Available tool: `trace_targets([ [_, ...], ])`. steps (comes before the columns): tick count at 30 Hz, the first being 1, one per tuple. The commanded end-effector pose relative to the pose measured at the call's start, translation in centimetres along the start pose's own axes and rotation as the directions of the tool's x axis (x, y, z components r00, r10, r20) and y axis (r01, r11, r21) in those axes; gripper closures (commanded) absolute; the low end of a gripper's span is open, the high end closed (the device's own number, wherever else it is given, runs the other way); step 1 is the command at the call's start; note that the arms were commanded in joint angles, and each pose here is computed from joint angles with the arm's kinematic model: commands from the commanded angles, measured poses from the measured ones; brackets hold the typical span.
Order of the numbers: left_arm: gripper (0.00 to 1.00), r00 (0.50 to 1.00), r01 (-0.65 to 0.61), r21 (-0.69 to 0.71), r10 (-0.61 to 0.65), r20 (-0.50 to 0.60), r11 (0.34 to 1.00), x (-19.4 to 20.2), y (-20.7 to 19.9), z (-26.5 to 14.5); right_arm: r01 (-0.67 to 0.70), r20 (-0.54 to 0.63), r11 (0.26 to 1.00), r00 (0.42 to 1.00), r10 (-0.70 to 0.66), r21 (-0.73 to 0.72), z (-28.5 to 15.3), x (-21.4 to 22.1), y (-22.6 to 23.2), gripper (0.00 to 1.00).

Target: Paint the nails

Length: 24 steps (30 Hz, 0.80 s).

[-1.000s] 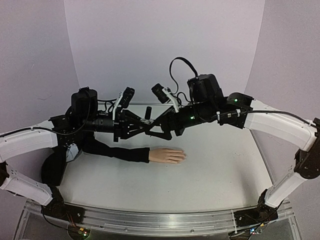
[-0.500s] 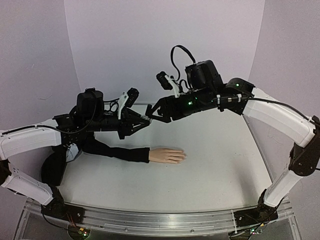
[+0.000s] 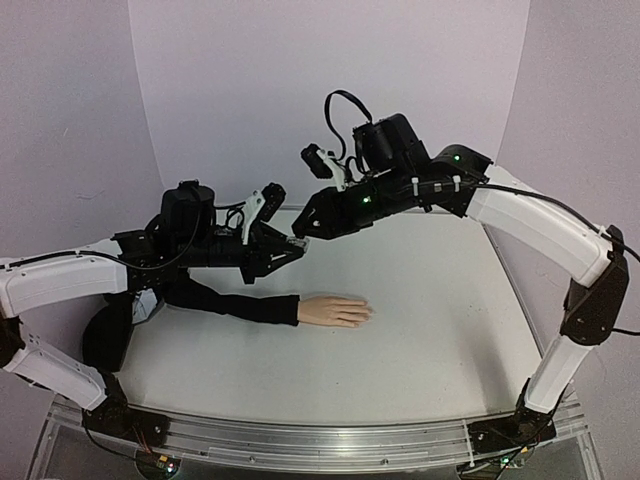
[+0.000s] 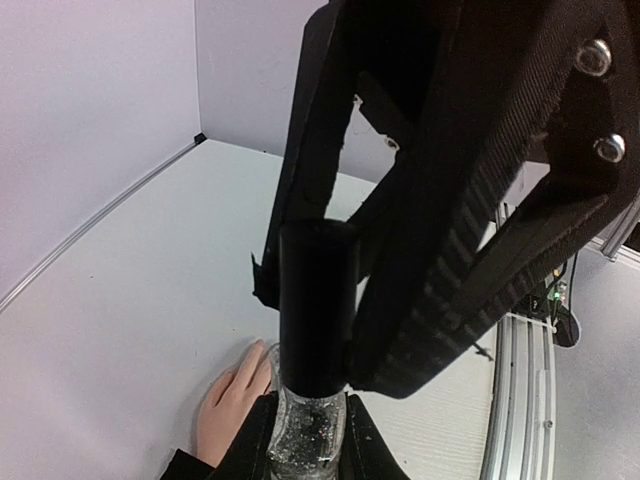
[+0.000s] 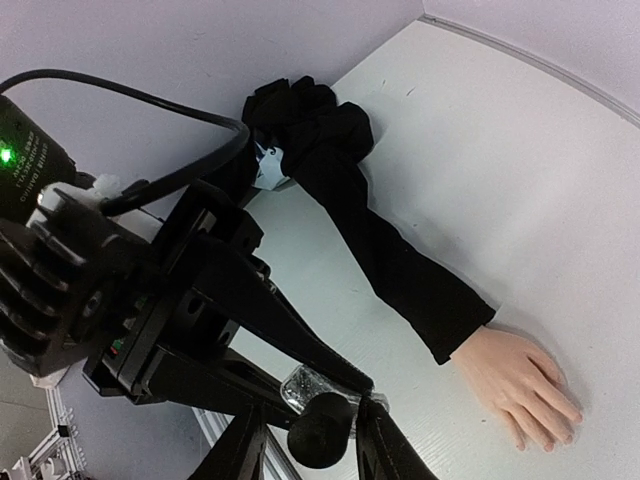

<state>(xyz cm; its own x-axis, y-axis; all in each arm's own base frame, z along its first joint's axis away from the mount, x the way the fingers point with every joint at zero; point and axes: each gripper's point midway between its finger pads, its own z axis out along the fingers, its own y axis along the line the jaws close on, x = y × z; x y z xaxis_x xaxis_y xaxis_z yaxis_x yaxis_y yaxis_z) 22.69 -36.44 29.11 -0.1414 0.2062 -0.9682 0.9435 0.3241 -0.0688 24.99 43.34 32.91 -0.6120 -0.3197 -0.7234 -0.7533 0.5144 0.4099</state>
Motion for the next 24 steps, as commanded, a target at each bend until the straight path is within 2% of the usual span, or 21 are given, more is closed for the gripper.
trace_targets([
  [1, 1.00, 0.999, -0.028, -0.004, 0.028, 0.033, 1.000, -2.0, -0.2, 0.0, 0.010, 0.002, 1.000, 1.000, -0.010, -0.024, 0.1, -0.7, 0.5, 0.72],
  [7, 1.00, 0.999, -0.028, 0.004, 0.028, 0.036, 1.000, -2.2, -0.3, -0.1, 0.017, -0.013, 0.999, 1.000, -0.017, -0.032, 0.5, -0.5, 0.6, 0.81],
  [11, 1.00, 0.999, -0.024, 0.029, 0.023, 0.038, 0.999, -2.3, -0.8, -0.2, 0.026, -0.014, 0.999, 1.000, -0.027, -0.027, 0.7, -0.5, 0.4, 0.80],
  [14, 1.00, 0.999, -0.026, 0.053, 0.024, 0.041, 0.998, -2.4, -1.3, -0.4, 0.041, -0.018, 0.998, 0.999, -0.042, -0.042, 0.6, -0.3, 0.7, 0.84],
  [15, 1.00, 0.999, -0.026, 0.063, 0.023, 0.040, 0.998, -2.4, -1.5, -0.4, 0.050, -0.022, 0.997, 0.998, -0.051, -0.053, 0.6, -0.2, 0.9, 0.84],
  [18, 1.00, 0.999, -0.027, 0.076, 0.024, 0.038, 0.997, -2.5, -1.7, -0.5, 0.062, -0.031, 0.996, 0.997, -0.064, -0.064, 0.6, 0.2, 0.9, 0.74],
  [24, 1.00, 0.999, -0.024, 0.075, 0.021, 0.033, 0.997, -2.4, -1.7, -0.4, 0.060, -0.034, 0.996, 0.997, -0.062, -0.067, 0.8, 0.1, 1.0, 0.71],
])
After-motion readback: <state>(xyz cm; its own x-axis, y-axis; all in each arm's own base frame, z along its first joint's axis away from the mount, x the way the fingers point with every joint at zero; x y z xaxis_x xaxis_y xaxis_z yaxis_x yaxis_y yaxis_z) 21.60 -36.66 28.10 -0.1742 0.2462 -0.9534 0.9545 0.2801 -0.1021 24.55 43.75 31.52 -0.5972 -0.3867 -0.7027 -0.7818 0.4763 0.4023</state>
